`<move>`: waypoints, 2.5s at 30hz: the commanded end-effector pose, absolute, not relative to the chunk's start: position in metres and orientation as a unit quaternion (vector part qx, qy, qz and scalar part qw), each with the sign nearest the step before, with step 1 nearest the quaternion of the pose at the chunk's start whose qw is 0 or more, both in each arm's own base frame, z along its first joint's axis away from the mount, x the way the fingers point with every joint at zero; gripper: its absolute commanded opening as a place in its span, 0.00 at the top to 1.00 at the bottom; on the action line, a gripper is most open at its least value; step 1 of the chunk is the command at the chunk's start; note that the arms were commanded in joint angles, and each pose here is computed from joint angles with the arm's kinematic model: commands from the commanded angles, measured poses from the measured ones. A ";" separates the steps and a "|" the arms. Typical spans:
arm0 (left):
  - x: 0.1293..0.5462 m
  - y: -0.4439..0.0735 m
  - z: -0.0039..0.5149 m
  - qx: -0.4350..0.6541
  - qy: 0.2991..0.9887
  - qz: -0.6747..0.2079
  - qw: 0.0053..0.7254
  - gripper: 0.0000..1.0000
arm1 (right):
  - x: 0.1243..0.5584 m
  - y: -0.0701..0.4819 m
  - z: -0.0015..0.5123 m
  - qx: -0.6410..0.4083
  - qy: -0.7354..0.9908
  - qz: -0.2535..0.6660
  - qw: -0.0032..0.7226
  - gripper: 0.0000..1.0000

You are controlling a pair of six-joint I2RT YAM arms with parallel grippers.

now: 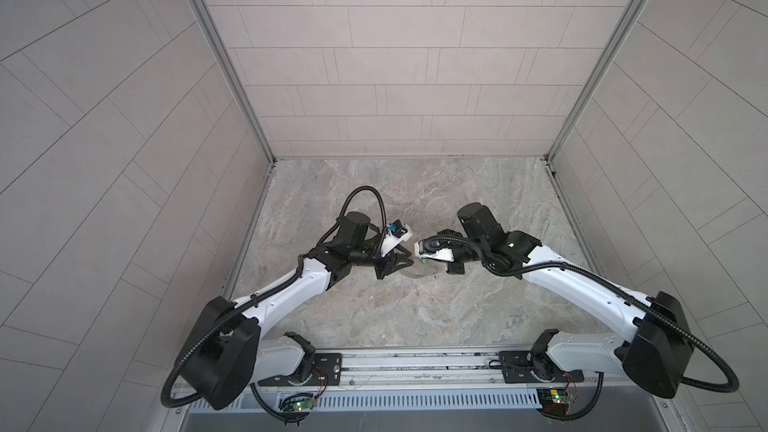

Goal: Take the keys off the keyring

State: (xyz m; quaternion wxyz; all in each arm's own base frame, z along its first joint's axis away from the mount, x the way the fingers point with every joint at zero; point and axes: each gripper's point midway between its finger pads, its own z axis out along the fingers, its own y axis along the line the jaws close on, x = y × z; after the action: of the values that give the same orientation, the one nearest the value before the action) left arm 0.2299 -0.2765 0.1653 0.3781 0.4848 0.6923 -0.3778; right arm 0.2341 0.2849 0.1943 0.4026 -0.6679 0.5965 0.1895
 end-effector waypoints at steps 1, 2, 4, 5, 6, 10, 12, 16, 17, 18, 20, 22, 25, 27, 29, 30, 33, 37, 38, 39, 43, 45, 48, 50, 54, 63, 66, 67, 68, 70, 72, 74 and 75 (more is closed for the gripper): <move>0.231 -0.270 0.158 0.491 0.695 -0.353 0.388 0.73 | 0.233 0.292 0.201 -0.674 0.580 0.199 0.412 1.00; 0.232 -0.270 0.156 0.492 0.696 -0.351 0.388 0.73 | 0.234 0.292 0.200 -0.672 0.582 0.199 0.413 1.00; 0.233 -0.270 0.155 0.489 0.696 -0.352 0.391 0.74 | 0.236 0.292 0.197 -0.666 0.588 0.198 0.413 1.00; 0.233 -0.271 0.156 0.488 0.694 -0.354 0.394 0.74 | 0.237 0.292 0.197 -0.664 0.590 0.197 0.415 1.00; 0.232 -0.272 0.157 0.489 0.690 -0.358 0.395 0.74 | 0.238 0.292 0.196 -0.662 0.593 0.194 0.416 1.00; 0.224 -0.275 0.157 0.497 0.678 -0.378 0.387 0.75 | 0.244 0.290 0.190 -0.654 0.608 0.171 0.416 1.00; 0.222 -0.274 0.156 0.497 0.678 -0.381 0.385 0.75 | 0.243 0.291 0.186 -0.654 0.612 0.171 0.411 1.00; 0.216 -0.271 0.154 0.493 0.682 -0.384 0.380 0.76 | 0.242 0.293 0.178 -0.650 0.625 0.164 0.399 1.00; 0.215 -0.270 0.154 0.492 0.684 -0.384 0.378 0.76 | 0.242 0.293 0.176 -0.648 0.628 0.163 0.397 1.00; 0.212 -0.269 0.153 0.491 0.686 -0.384 0.374 0.76 | 0.240 0.292 0.175 -0.647 0.630 0.164 0.396 1.00; 0.209 -0.267 0.153 0.491 0.688 -0.386 0.370 0.75 | 0.237 0.292 0.174 -0.647 0.630 0.162 0.399 1.00; 0.206 -0.265 0.155 0.490 0.689 -0.386 0.369 0.73 | 0.233 0.291 0.171 -0.649 0.630 0.160 0.395 1.00; 0.203 -0.262 0.154 0.492 0.695 -0.380 0.361 0.69 | 0.226 0.289 0.167 -0.655 0.630 0.163 0.384 1.00; 0.203 -0.258 0.152 0.494 0.702 -0.367 0.359 0.67 | 0.222 0.289 0.165 -0.659 0.626 0.163 0.383 1.00; 0.206 -0.253 0.153 0.492 0.710 -0.347 0.365 0.67 | 0.219 0.288 0.163 -0.663 0.624 0.162 0.381 1.00; 0.208 -0.251 0.154 0.490 0.713 -0.337 0.371 0.67 | 0.217 0.288 0.163 -0.663 0.625 0.161 0.380 1.00; 0.212 -0.246 0.156 0.493 0.712 -0.317 0.386 0.67 | 0.216 0.287 0.161 -0.663 0.626 0.161 0.377 1.00; 0.213 -0.250 0.153 0.501 0.708 -0.325 0.377 0.66 | 0.212 0.290 0.159 -0.672 0.620 0.165 0.371 1.00; 0.212 -0.254 0.152 0.504 0.704 -0.334 0.373 0.66 | 0.211 0.290 0.158 -0.673 0.621 0.164 0.367 1.00; 0.212 -0.257 0.152 0.504 0.702 -0.343 0.369 0.65 | 0.211 0.290 0.156 -0.673 0.623 0.163 0.364 1.00; 0.216 -0.267 0.155 0.498 0.691 -0.370 0.372 0.63 | 0.210 0.291 0.155 -0.675 0.620 0.160 0.367 1.00; 0.218 -0.271 0.157 0.491 0.689 -0.383 0.372 0.63 | 0.211 0.291 0.154 -0.675 0.620 0.157 0.367 1.00; 0.217 -0.277 0.160 0.486 0.681 -0.407 0.366 0.62 | 0.210 0.292 0.153 -0.678 0.619 0.153 0.366 1.00; 0.217 -0.279 0.160 0.485 0.678 -0.418 0.361 0.61 | 0.212 0.293 0.152 -0.678 0.619 0.152 0.367 1.00; 0.213 -0.280 0.155 0.486 0.678 -0.426 0.350 0.61 | 0.215 0.293 0.150 -0.678 0.621 0.144 0.367 1.00; 0.209 -0.280 0.147 0.477 0.682 -0.439 0.339 0.61 | 0.221 0.296 0.155 -0.675 0.615 0.138 0.384 1.00; 0.209 -0.281 0.147 0.473 0.682 -0.446 0.335 0.61 | 0.223 0.298 0.155 -0.676 0.612 0.135 0.389 1.00; 0.209 -0.282 0.146 0.473 0.682 -0.447 0.333 0.61 | 0.223 0.298 0.155 -0.676 0.611 0.131 0.391 1.00; 0.208 -0.282 0.144 0.472 0.683 -0.449 0.330 0.61 | 0.224 0.299 0.156 -0.677 0.609 0.128 0.394 1.00; 0.209 -0.281 0.142 0.471 0.685 -0.449 0.328 0.62 | 0.225 0.300 0.157 -0.676 0.606 0.125 0.399 1.00; 0.208 -0.281 0.140 0.471 0.687 -0.449 0.324 0.62 | 0.225 0.299 0.157 -0.677 0.605 0.122 0.401 1.00; 0.209 -0.281 0.138 0.470 0.689 -0.448 0.324 0.62 | 0.224 0.300 0.156 -0.677 0.604 0.122 0.401 1.00; 0.209 -0.281 0.138 0.470 0.689 -0.447 0.325 0.63 | 0.224 0.300 0.156 -0.678 0.604 0.123 0.401 1.00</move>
State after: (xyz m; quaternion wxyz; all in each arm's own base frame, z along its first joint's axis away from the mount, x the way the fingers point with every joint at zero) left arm 0.2114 -0.2811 0.1408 0.3266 0.4684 0.6938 -0.4389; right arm 0.2235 0.2982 0.1568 0.3942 -0.6746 0.6109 0.1275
